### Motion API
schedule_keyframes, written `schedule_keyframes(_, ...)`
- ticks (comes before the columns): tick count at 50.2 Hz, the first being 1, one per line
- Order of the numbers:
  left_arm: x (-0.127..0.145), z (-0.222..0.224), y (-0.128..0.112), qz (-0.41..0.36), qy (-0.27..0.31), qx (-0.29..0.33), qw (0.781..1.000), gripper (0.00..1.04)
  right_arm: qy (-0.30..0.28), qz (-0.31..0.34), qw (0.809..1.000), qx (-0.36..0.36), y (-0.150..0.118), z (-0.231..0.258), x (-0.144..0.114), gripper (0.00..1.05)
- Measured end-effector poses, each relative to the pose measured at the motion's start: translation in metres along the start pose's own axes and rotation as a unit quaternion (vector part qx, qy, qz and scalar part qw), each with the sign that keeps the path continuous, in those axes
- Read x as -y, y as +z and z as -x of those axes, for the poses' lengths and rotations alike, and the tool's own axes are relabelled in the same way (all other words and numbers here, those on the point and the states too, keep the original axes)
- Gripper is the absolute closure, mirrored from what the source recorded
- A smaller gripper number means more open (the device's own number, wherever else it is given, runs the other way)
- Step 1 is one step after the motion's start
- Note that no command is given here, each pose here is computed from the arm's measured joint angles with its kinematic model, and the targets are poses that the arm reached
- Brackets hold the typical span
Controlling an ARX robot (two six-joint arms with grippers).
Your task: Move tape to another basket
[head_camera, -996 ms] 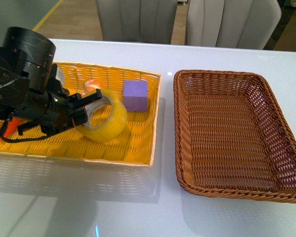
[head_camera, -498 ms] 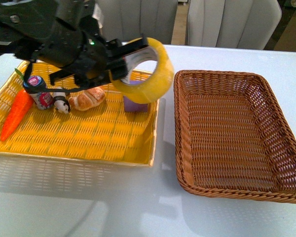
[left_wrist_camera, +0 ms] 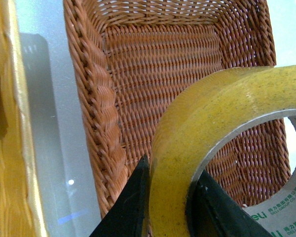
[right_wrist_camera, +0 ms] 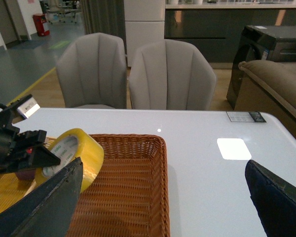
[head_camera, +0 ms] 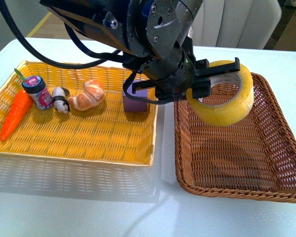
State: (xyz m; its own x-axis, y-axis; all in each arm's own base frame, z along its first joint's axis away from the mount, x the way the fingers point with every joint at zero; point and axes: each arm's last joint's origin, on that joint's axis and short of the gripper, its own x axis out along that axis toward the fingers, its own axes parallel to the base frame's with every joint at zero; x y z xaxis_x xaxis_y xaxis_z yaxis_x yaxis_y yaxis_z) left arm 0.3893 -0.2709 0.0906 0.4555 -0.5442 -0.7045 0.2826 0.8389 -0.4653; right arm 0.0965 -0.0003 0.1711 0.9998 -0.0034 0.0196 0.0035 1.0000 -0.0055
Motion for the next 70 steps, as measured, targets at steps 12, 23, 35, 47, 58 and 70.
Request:
schedule_keyframes(12,0.004,-0.014,-0.004,-0.009,0.006,-0.012,1.000,0.90,0.000,-0.001,1.000,0.000,0.000,0.000,0.000,0.09)
schedule_keyframes(23,0.005,-0.019,-0.002,0.009,0.001,-0.002,1.000,0.50,0.000,-0.001,1.000,0.000,0.000,0.000,0.000,0.09)
schedule_keyframes(35,-0.005,0.000,-0.004,0.022,0.000,0.017,1.000,0.08,0.000,-0.001,1.000,0.000,0.000,0.000,0.000,0.09)
schedule_keyframes(47,-0.034,0.054,0.000,0.044,0.012,0.089,0.995,0.09,0.000,-0.001,1.000,0.000,0.000,0.000,0.000,0.09)
schedule_keyframes(58,-0.064,0.118,-0.016,0.059,0.021,0.167,0.984,0.09,0.000,-0.001,1.000,0.000,0.000,0.000,0.000,0.09)
schedule_keyframes(70,-0.093,0.160,-0.056,-0.075,0.207,0.422,0.879,0.39,0.001,-0.001,1.000,0.000,0.000,0.000,0.000,0.09)
